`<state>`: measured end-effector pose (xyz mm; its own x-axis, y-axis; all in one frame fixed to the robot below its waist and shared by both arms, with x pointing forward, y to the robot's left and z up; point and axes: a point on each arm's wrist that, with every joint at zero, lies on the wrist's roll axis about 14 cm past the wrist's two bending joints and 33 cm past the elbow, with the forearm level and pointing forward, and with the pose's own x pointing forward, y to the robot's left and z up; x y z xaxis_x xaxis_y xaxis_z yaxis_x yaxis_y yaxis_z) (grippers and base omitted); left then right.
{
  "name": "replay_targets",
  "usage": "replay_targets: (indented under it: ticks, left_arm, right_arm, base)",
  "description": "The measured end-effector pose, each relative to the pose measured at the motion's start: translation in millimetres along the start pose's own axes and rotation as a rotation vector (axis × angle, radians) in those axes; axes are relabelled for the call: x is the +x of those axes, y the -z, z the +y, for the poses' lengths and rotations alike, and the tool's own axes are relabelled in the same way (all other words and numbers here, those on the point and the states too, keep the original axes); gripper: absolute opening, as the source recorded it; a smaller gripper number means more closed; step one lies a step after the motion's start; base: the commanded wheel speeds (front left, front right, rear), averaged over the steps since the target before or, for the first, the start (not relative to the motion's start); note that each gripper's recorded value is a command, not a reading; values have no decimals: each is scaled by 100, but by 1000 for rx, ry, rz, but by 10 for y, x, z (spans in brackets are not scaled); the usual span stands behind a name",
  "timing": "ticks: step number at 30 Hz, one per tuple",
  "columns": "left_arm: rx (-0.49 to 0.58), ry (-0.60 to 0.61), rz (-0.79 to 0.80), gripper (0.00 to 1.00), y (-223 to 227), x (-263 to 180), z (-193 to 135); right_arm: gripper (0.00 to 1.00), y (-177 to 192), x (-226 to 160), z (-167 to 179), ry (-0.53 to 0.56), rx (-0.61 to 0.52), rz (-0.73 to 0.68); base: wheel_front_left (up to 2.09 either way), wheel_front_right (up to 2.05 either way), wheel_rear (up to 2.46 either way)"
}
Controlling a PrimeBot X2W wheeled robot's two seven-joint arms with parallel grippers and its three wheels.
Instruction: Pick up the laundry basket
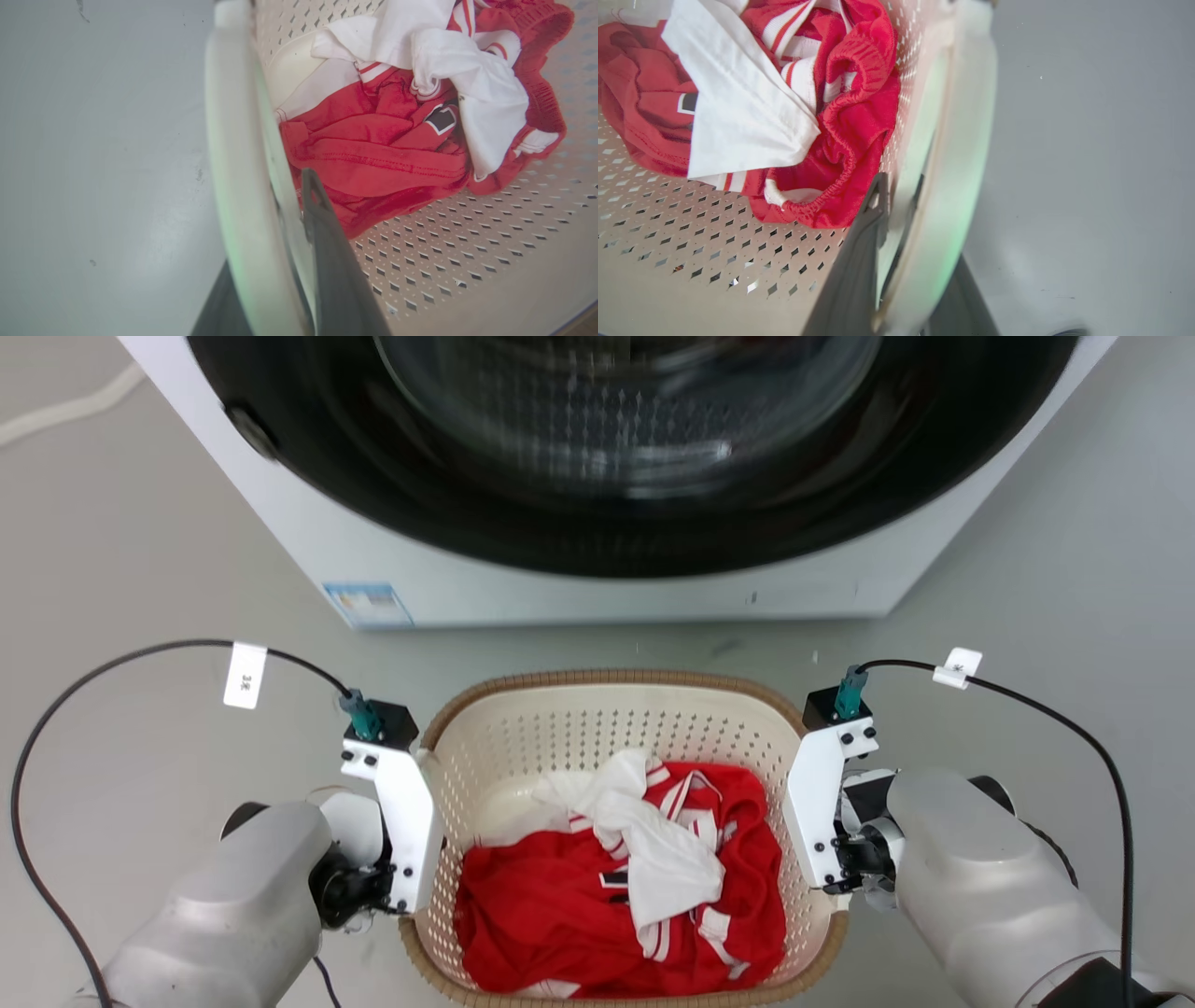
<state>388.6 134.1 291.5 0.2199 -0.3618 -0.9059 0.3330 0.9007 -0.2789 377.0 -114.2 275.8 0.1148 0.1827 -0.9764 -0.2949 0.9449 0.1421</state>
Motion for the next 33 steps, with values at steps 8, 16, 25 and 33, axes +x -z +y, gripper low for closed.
replay_targets:
  ticks: [8,16,25,33]
  left_arm:
    - [62,-21,-47,0,41,-508,-156]
    - [84,-44,-67,0,160,-854,-268]
    - [126,-61,-146,0,31,-991,-355]
    - [141,-72,-190,0,-29,-1051,-376]
  right_arm:
    - [0,-54,-554,107,25,-23,-65]
    - [0,70,-940,198,35,-2,-107]
    - [0,53,-1137,213,47,-3,-157]
    - [0,23,-1198,225,53,-13,-178]
  base:
    - [0,0,0]
    - [0,0,0]
    - [0,0,0]
    - [0,0,0]
